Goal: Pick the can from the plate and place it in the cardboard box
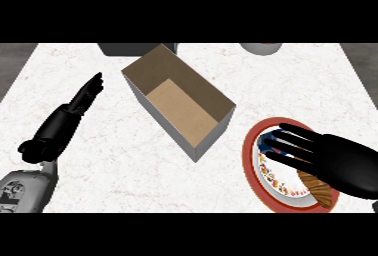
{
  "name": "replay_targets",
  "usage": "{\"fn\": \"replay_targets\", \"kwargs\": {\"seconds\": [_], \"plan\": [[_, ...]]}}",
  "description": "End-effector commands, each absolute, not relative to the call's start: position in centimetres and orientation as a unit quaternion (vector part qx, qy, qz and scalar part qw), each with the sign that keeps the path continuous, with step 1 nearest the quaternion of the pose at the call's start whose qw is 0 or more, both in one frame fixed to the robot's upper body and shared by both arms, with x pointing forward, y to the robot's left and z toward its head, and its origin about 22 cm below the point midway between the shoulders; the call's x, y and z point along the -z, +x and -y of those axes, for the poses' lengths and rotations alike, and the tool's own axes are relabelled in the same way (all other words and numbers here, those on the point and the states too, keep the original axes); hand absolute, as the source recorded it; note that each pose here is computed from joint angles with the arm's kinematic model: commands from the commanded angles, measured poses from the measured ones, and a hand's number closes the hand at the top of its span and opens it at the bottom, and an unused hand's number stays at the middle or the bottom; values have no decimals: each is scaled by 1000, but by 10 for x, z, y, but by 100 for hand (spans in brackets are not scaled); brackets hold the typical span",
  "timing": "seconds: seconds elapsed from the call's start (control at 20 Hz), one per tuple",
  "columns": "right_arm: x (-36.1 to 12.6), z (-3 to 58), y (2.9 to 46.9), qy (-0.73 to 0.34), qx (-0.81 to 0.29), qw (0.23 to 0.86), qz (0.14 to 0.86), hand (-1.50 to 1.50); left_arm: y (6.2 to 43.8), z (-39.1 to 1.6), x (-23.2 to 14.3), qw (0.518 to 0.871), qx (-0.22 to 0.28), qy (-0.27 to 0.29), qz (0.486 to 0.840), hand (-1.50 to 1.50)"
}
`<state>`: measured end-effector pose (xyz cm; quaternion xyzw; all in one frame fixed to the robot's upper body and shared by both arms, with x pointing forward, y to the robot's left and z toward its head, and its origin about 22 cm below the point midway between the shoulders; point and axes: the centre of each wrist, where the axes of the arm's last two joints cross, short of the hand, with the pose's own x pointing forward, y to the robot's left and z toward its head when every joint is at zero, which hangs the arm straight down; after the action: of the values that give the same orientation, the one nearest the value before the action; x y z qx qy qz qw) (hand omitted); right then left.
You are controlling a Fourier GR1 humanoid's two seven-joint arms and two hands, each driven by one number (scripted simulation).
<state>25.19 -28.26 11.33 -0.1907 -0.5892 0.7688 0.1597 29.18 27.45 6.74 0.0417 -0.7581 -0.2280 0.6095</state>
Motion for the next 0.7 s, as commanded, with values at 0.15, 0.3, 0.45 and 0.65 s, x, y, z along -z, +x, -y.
{"fn": "replay_targets", "kwargs": {"seconds": [0.15, 0.3, 0.45, 0.65], "plan": [[-107, 274, 261, -223, -769, 161, 578, -150, 291, -267, -78, 609, 227, 50, 758, 0], [-87, 278, 275, -224, -772, 157, 574, -150, 289, -265, -75, 611, 228, 38, 757, 0], [-89, 265, 266, -213, -776, 159, 572, -150, 298, -264, -62, 614, 228, 45, 755, 0], [-75, 264, 281, -186, -780, 161, 575, -150, 307, -258, -61, 615, 226, 43, 754, 0]]}}
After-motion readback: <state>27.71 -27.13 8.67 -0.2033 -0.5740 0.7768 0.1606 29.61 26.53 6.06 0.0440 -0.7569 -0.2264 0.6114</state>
